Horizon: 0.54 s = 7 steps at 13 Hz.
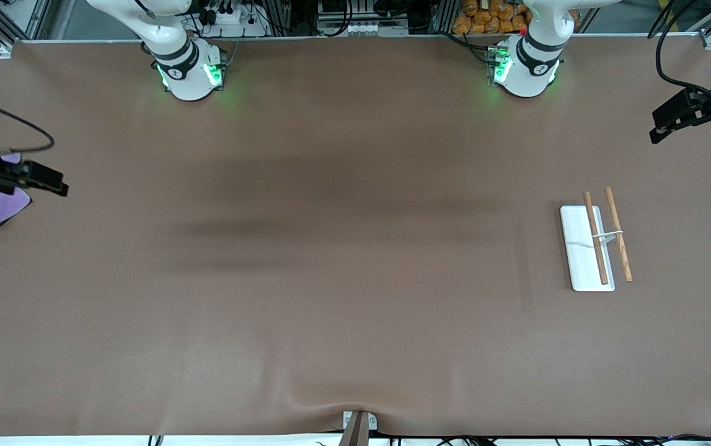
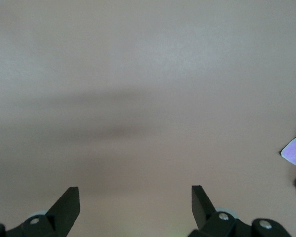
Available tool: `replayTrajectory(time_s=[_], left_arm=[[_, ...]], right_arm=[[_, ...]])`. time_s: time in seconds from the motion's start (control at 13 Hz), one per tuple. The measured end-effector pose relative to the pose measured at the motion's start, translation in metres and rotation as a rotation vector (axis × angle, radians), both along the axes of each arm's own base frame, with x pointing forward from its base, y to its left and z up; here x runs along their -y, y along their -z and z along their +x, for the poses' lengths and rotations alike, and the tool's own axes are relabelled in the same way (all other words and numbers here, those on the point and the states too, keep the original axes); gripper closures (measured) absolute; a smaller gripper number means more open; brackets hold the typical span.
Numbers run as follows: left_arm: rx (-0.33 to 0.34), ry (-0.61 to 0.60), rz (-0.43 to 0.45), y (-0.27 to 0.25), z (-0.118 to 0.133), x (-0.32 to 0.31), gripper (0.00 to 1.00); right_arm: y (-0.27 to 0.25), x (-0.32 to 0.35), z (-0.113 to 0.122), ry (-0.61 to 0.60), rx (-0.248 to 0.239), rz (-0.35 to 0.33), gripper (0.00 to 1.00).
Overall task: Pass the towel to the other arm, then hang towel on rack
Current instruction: 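Move the right gripper down to the purple towel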
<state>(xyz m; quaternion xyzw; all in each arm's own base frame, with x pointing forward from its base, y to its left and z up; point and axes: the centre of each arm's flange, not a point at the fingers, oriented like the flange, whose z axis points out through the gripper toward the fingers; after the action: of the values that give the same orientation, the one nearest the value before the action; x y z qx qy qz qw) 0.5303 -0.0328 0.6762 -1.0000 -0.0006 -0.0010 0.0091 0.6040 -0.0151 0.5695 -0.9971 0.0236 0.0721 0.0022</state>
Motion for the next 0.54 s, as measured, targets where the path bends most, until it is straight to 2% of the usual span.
replayTrajectory(time_s=[0.23,0.54], left_arm=[[0.0,0.0,0.0,0.0,0.0,0.0,0.0],[-0.002,0.003,0.0,0.001,0.001,0.002,0.0]], right_arm=[[0.035,0.015,0.014,0.019,-0.048,-0.011,0.0],[0.058,0.069,0.016,0.069,-0.081,-0.015,0.0]])
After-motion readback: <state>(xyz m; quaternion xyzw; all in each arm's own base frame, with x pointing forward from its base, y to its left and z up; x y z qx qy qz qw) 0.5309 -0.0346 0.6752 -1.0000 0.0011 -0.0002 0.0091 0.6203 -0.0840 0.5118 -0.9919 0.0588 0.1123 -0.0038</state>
